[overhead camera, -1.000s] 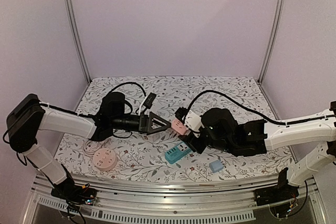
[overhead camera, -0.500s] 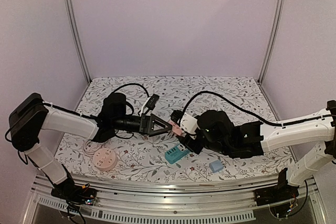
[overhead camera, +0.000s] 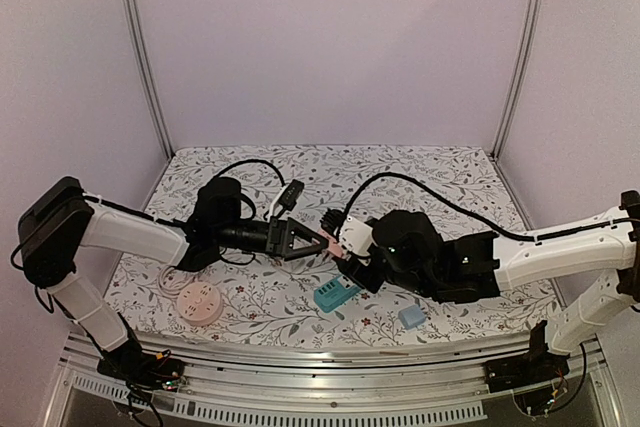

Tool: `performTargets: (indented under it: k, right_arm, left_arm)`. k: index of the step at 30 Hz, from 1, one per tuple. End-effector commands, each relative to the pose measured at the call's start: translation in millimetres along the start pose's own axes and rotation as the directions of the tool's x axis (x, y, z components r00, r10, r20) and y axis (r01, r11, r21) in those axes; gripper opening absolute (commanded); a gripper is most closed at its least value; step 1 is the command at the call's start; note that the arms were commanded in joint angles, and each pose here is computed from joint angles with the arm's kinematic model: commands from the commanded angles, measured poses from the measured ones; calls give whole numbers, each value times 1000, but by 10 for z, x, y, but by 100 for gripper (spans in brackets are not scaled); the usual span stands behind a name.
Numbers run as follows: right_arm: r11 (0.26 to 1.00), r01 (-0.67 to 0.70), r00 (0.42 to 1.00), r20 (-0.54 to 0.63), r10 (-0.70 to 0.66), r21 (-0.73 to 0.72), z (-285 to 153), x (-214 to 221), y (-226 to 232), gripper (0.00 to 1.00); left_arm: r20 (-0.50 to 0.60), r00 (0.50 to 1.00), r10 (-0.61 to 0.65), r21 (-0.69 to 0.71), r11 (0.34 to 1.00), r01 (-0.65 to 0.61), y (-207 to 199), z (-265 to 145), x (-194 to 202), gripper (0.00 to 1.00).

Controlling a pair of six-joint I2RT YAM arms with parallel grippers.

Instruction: Insert the plug

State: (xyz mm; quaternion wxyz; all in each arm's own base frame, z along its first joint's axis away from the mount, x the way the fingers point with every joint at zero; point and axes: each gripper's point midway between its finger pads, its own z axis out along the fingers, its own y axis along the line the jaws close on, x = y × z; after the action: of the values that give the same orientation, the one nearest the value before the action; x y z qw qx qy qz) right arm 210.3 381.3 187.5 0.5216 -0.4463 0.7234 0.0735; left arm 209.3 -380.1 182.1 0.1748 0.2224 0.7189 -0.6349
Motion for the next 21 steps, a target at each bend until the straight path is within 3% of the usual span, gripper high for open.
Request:
performTargets:
  k: [1, 6, 8, 11, 14, 17, 21]
  right_arm:
    - [1000, -6, 999, 40, 6, 17, 28, -172, 16, 24]
    - [1000, -9, 999, 40, 9, 22, 60, -164, 33, 24]
    - [999, -13, 999, 33, 12, 36, 75, -155, 17, 30]
    - [998, -35, 999, 24, 34, 50, 55, -136, -20, 50]
    - [994, -70, 997, 18, 69, 81, 1, -131, -104, 81]
    - [993, -90, 996, 1, 90, 76, -50, -97, -123, 96]
    - [992, -100, 994, -39, 103, 73, -102, -44, -146, 99]
  left_arm:
    - [-7, 998, 69, 82, 994, -68, -229, 65, -6, 54]
    - [-5, 997, 79, 80, 994, -79, -210, 81, -15, 26]
    - [-4, 997, 83, 79, 993, -83, -199, 80, -21, 17]
    - [8, 996, 87, 69, 994, -87, -164, 53, -46, 9]
    - [31, 995, 92, 62, 994, -94, -139, -5, -100, 5]
    - [50, 994, 93, 53, 994, -96, -100, -73, -131, 0]
    - [84, 992, 92, 26, 995, -94, -16, -163, -199, 0]
